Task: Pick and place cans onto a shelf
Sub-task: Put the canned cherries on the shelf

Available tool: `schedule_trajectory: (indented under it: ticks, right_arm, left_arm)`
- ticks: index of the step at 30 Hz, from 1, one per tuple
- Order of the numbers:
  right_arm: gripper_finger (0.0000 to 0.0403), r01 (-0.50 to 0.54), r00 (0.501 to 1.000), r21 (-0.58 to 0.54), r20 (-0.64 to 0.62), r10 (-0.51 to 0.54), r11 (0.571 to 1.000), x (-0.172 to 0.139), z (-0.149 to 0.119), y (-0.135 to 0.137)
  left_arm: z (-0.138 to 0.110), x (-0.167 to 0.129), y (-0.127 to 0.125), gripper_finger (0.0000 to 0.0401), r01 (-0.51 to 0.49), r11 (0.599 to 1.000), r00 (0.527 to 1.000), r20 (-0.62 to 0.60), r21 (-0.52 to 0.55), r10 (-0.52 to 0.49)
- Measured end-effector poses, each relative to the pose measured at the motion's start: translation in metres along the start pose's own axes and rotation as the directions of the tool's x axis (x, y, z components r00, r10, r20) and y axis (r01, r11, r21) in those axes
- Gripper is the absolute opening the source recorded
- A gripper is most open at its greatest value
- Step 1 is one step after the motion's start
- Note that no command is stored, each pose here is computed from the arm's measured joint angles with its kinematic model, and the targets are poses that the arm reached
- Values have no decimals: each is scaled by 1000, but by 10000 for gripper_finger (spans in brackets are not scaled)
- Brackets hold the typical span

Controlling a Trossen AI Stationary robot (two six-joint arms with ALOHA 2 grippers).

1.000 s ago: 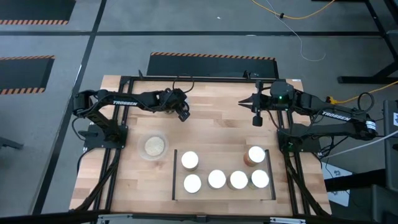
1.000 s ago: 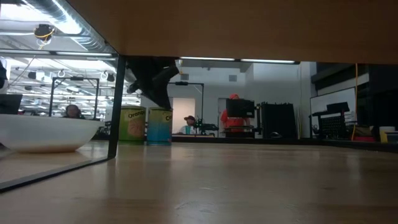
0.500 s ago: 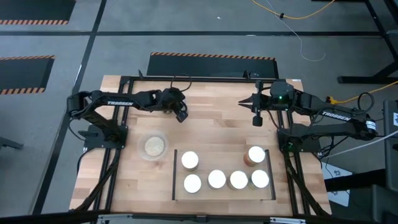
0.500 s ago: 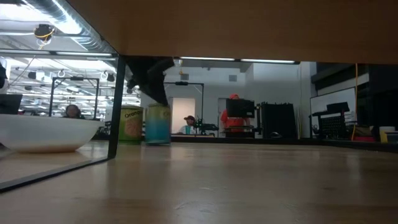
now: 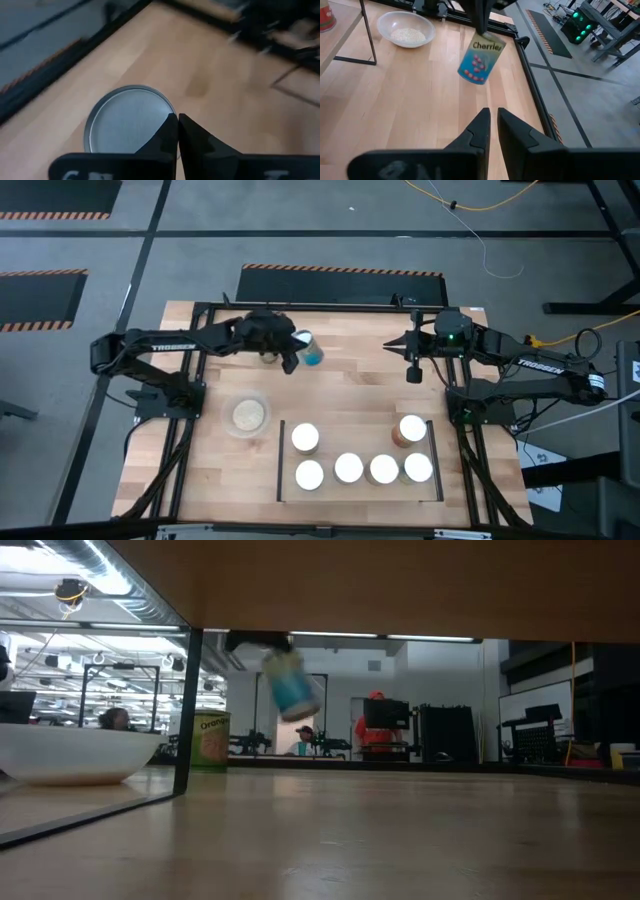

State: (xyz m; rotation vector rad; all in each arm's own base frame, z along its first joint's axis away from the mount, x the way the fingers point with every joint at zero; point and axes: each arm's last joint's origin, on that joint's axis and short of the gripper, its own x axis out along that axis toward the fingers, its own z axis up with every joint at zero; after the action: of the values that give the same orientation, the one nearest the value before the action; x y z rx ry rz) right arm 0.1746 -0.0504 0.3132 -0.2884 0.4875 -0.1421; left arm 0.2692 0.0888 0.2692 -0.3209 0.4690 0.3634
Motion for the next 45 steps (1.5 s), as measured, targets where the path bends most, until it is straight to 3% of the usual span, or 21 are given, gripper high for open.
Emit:
schedule_trajectory:
  ticks: [3,8,16,25,34,45]
  right_arm:
    - [40,-1,1000,0,0,1,1000,0,0,0]
    - [40,-3,1000,0,0,3,1000,0,0,0]
    - [40,-35,999,-6,8,35,999,0,0,1]
    - [40,-33,999,-23,12,33,999,-10,9,-2]
    - [40,-50,998,-21,-29,49,999,-32,25,-7]
    - [40,-166,976,14,-143,166,986,-35,14,0]
  left_arm:
    - [9,-5,-6,0,101,993,992,66,67,-105]
    - [37,-16,-22,0,162,975,979,97,153,-178]
    - [88,-40,-68,0,266,897,924,171,354,-342]
    - [120,-48,-118,0,353,816,893,95,458,-440]
    - [125,-14,-166,0,457,740,859,-30,493,-511]
    - [87,27,-208,0,555,677,821,-190,482,-538]
